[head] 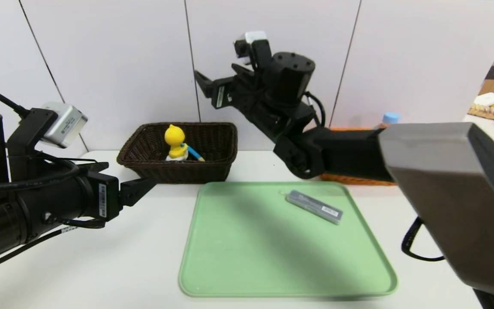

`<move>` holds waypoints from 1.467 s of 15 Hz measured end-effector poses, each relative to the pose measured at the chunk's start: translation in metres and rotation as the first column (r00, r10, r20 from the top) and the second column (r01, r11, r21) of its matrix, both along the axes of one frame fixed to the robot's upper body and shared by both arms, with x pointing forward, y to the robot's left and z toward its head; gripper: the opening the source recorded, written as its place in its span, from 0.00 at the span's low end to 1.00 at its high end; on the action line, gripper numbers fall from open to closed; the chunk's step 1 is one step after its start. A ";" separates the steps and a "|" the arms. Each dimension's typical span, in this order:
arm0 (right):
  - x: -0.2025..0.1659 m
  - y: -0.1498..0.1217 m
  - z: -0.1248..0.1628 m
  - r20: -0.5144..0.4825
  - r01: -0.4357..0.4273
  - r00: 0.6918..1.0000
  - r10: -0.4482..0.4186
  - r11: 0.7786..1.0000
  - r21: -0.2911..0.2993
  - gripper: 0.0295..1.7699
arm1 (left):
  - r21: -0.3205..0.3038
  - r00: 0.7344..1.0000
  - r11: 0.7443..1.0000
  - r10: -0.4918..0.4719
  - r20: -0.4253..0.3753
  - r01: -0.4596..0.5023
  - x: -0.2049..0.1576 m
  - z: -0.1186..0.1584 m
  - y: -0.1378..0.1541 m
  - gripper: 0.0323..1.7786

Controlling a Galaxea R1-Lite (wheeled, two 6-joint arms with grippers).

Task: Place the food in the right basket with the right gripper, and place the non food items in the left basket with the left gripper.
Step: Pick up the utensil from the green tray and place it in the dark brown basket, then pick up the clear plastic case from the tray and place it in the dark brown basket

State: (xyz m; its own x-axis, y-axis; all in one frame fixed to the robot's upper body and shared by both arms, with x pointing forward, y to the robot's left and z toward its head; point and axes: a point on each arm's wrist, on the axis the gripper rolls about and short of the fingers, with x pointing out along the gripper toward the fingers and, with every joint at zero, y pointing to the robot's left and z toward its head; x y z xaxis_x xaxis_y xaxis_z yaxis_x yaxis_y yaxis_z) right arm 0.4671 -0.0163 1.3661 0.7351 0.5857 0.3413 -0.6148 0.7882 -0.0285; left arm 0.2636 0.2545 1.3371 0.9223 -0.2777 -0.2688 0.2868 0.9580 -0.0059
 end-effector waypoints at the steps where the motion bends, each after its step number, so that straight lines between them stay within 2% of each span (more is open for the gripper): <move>1: -0.009 -0.006 0.018 -0.003 -0.002 1.000 0.002 1.000 -0.009 0.87 | -0.002 1.000 1.000 -0.001 0.005 0.001 0.000 0.002 0.000 0.95; 3: -0.029 -0.023 0.051 -0.047 -0.009 0.999 0.006 0.998 -0.067 0.89 | -0.006 1.000 1.000 -0.001 0.012 0.001 0.000 0.003 0.000 0.95; 4: -0.039 -0.032 0.063 -0.084 -0.014 0.996 0.004 0.993 -0.115 0.90 | -0.007 1.000 1.000 -0.003 0.015 0.003 -0.001 0.004 0.000 0.95; 7: -0.061 -0.069 0.082 -0.234 -0.026 0.971 -0.045 0.957 -0.290 0.92 | 0.004 0.999 1.000 -0.008 0.033 0.008 -0.002 0.008 0.001 0.95; 10: -0.064 -0.111 0.079 -0.381 -0.011 0.910 -0.162 0.911 -0.412 0.94 | 0.014 0.998 1.000 -0.023 0.061 0.022 -0.003 0.014 -0.001 0.95; 12: -0.067 -0.137 0.071 -0.487 -0.023 0.840 -0.240 0.880 -0.474 0.94 | 0.007 0.997 1.000 -0.028 0.076 0.027 -0.004 0.019 -0.001 0.95; 14: -0.070 -0.158 0.058 -0.579 -0.041 0.756 -0.307 0.860 -0.509 0.95 | 0.005 0.996 1.000 -0.028 0.081 0.028 -0.004 0.020 -0.001 0.95; 16: -0.076 -0.167 0.048 -0.635 -0.062 0.702 -0.324 0.860 -0.507 0.95 | 0.004 0.996 1.000 -0.030 0.083 0.029 -0.005 0.021 -0.001 0.95; 19: -0.090 -0.174 0.041 -0.672 -0.099 0.670 -0.317 0.858 -0.504 0.96 | 0.004 0.996 1.000 -0.032 0.082 0.031 -0.006 0.021 -0.001 0.95; 22: -0.104 -0.181 0.031 -0.695 -0.126 0.639 -0.328 0.847 -0.516 0.96 | 0.004 0.996 0.999 -0.034 0.082 0.033 -0.006 0.021 -0.001 0.95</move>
